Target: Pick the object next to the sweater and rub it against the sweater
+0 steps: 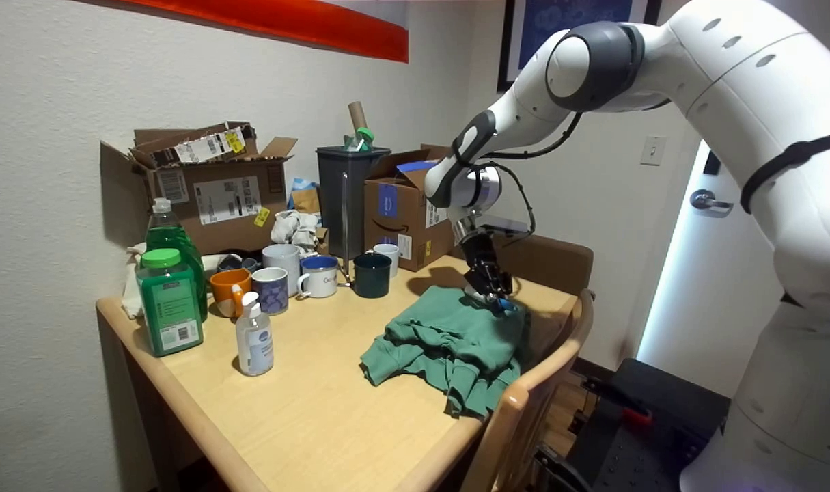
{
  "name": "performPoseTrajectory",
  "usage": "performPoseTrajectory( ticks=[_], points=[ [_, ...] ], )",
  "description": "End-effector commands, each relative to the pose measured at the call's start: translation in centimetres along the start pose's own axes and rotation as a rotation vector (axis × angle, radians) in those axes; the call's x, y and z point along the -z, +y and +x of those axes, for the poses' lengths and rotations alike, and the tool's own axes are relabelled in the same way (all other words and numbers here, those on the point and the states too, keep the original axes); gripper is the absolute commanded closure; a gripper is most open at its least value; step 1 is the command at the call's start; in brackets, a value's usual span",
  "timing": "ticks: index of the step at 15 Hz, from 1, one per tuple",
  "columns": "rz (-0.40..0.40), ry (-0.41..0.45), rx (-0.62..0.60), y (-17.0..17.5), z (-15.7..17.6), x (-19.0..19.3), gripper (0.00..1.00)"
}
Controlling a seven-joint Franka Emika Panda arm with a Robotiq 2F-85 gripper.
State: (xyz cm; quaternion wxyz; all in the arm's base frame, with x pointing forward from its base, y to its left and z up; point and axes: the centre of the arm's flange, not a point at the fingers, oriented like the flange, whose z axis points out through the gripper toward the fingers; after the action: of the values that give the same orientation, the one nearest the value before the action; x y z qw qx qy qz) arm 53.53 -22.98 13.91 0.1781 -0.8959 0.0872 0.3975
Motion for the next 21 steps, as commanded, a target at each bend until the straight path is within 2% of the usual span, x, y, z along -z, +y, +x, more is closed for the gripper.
performPoseTrajectory(
  ticks=[1,10,21],
  points=[
    [-0.029,-0.035,0.006,-2.4,0.7,0.0,0.97],
    [-0.086,-0.118,0.013,-7.0,3.5,-3.2,0.97],
    [-0.123,-0.194,0.048,-12.8,4.2,-5.3,0.97]
  ],
)
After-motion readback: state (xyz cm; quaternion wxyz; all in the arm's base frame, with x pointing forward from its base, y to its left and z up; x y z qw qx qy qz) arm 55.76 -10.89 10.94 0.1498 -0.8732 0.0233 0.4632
